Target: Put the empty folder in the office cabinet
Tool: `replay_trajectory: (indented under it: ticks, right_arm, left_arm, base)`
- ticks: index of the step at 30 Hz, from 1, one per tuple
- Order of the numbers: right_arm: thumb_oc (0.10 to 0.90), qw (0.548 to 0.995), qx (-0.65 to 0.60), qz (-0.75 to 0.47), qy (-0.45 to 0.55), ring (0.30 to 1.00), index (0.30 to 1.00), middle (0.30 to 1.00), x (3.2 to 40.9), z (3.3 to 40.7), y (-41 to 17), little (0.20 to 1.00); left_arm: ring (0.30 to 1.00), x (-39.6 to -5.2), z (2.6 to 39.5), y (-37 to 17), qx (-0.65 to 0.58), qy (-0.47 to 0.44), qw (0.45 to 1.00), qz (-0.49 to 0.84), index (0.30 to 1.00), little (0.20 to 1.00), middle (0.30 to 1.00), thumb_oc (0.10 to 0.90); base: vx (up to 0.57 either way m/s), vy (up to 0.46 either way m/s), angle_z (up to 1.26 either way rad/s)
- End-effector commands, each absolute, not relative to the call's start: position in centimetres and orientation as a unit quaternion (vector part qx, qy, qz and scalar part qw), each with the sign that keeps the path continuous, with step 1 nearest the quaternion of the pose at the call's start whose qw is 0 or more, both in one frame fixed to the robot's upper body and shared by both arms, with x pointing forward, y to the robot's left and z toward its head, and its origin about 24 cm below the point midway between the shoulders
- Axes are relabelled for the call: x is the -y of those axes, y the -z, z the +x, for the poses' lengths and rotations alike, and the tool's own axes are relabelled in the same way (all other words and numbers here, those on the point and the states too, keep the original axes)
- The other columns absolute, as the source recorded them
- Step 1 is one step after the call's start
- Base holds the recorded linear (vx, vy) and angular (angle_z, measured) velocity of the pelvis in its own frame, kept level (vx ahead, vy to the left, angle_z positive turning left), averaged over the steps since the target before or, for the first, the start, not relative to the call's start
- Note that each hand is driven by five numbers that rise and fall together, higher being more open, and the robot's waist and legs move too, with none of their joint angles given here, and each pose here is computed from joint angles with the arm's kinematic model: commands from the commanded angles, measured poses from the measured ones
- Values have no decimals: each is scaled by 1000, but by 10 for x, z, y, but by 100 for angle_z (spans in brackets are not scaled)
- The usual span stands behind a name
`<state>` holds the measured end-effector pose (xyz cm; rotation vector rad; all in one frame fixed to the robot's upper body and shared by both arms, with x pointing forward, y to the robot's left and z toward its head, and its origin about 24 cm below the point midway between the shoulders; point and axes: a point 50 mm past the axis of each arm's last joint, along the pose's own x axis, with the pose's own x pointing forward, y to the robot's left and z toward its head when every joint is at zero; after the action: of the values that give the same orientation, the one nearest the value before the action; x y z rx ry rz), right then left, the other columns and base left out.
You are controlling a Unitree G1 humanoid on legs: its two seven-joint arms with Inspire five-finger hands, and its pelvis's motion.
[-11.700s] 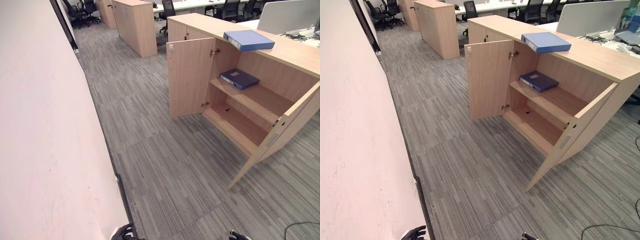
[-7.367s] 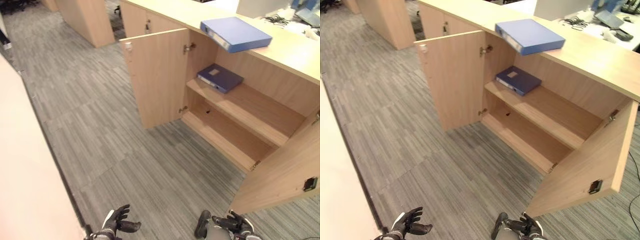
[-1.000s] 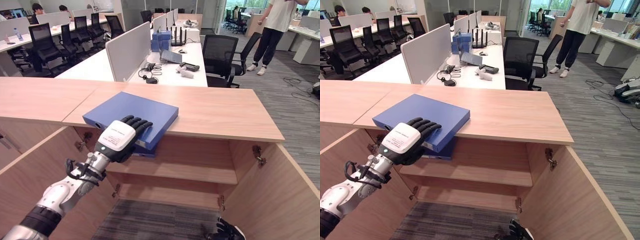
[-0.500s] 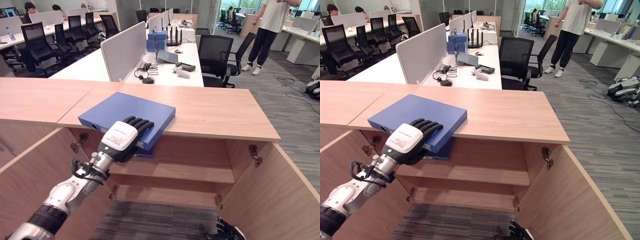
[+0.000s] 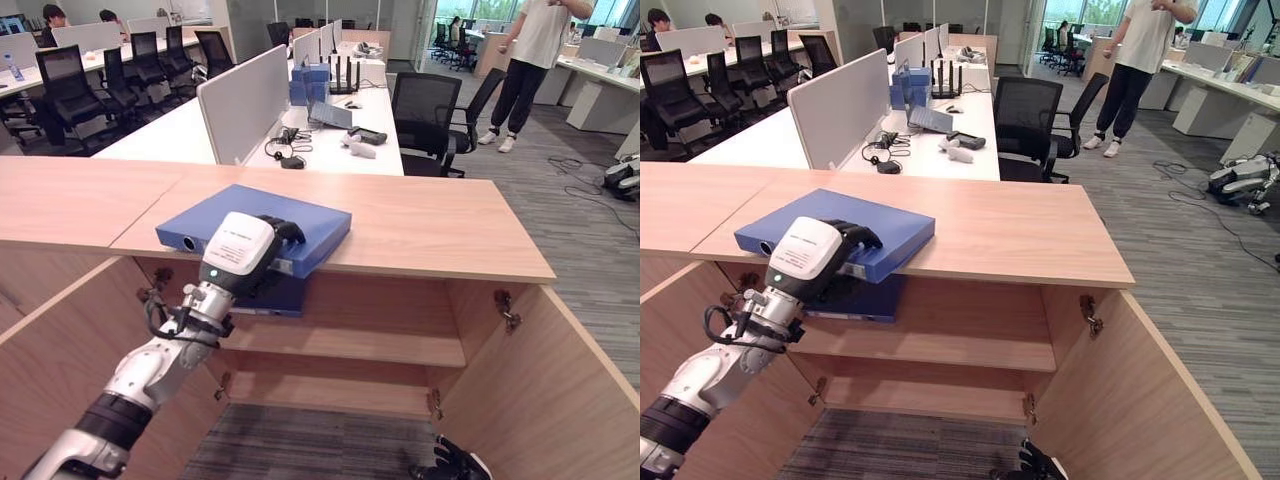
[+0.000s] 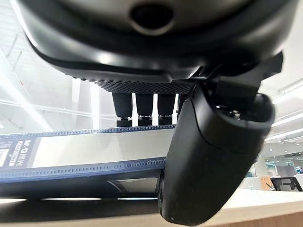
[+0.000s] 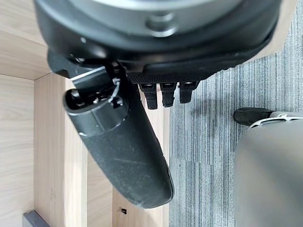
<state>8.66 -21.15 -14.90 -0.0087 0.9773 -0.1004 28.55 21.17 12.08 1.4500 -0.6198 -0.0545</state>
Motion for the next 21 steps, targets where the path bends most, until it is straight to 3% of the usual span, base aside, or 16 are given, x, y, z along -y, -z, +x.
replay_trajectory:
  ticks: [1, 5, 13, 21]
  right_arm:
    - [800, 918, -394, -19, 43, 900, 900, 900, 218, 135, 131, 900]
    - [800, 919, -392, -18, 45, 900, 900, 900, 217, 137, 131, 900]
    - [800, 927, -372, -21, 40, 900, 900, 900, 214, 154, 124, 900]
    - [800, 927, -373, -20, 33, 900, 900, 900, 214, 163, 122, 900]
  left_arm:
    - [300, -214, 301, -163, 319, -37, 724, 611, 300, 300, 300, 400]
    - [300, -213, 297, -170, 332, -50, 741, 581, 300, 300, 300, 400]
    - [300, -194, 268, -218, 440, -62, 847, 293, 300, 300, 300, 400]
    - [300, -168, 239, -246, 489, 101, 866, 44, 300, 300, 300, 400]
  base:
    - [0, 0, 0]
    - [0, 0, 0]
    - [-18, -6, 0]
    - [-2, -3, 1]
